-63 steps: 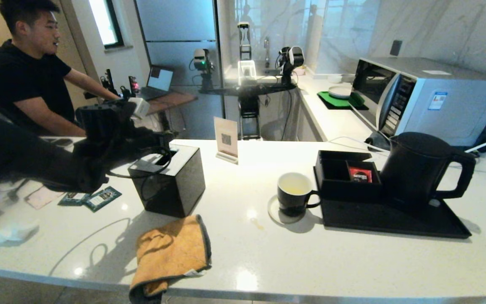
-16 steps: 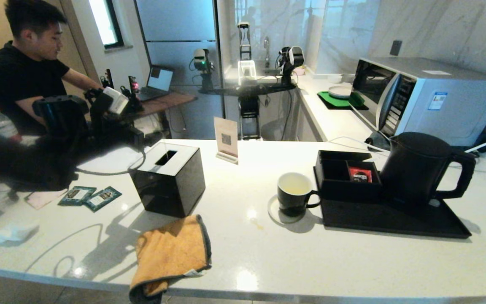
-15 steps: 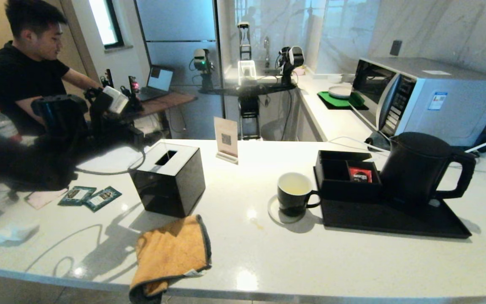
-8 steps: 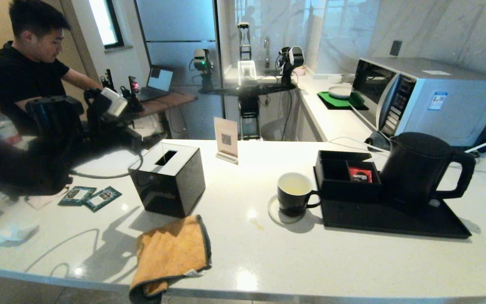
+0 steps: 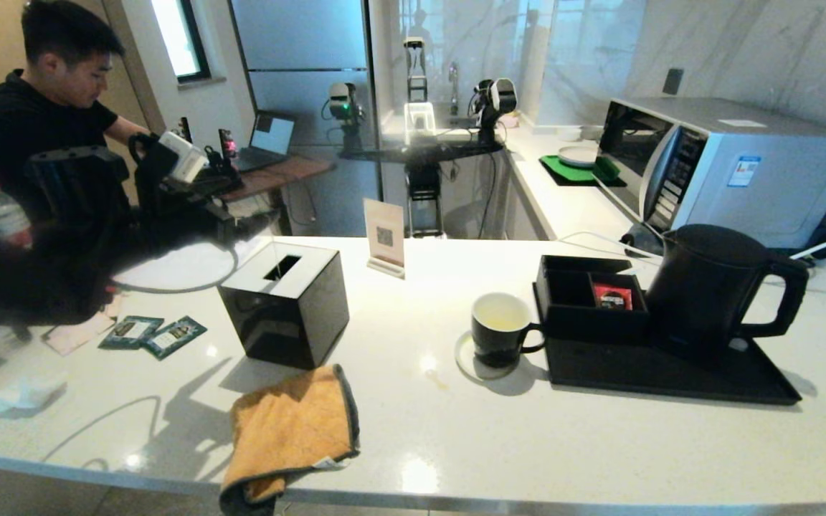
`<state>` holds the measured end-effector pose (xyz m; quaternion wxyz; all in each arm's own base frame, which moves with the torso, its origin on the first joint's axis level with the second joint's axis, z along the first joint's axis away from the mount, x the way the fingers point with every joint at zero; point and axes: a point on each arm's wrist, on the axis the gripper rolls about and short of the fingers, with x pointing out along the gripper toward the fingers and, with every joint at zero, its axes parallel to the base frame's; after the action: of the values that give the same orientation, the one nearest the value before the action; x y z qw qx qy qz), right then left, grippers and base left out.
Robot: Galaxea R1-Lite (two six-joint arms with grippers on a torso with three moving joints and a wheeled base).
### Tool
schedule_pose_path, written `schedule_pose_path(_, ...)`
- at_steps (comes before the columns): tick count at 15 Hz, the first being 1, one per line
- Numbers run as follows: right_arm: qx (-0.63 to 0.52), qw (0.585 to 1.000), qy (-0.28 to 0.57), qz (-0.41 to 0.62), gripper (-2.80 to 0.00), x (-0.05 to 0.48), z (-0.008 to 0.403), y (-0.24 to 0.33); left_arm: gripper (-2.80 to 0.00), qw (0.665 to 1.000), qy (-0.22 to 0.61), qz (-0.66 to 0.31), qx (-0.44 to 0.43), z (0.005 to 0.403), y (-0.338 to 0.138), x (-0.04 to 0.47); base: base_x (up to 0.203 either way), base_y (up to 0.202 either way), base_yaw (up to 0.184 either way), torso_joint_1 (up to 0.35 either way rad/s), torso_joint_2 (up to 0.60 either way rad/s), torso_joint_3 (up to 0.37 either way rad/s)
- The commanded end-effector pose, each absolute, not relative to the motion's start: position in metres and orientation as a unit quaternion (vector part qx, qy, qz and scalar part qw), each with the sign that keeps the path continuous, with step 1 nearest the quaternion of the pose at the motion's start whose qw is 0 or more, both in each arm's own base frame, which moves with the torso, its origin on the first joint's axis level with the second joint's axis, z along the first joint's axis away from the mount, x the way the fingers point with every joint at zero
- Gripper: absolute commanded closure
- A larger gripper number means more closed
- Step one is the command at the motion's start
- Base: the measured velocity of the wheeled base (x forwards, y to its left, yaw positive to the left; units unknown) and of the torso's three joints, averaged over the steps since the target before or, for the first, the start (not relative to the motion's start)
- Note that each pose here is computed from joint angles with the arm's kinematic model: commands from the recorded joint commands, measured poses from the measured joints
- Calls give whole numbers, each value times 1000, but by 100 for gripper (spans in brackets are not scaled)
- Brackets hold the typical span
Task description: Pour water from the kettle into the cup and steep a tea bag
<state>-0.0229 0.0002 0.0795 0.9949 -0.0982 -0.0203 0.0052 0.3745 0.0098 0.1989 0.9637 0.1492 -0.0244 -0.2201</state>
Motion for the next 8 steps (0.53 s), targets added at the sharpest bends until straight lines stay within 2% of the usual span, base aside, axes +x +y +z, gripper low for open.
schedule_pose_path(1,-99,995,-21,6,0,-23,80,0,-280,962,-39,-222,154,209,6,370,0,0,0,0,0,0)
schedule_pose_path(8,-99,995,-21,6,0,-23,80,0,-280,960,-55,-224,158,226,3,353,0,0,0,0,0,0)
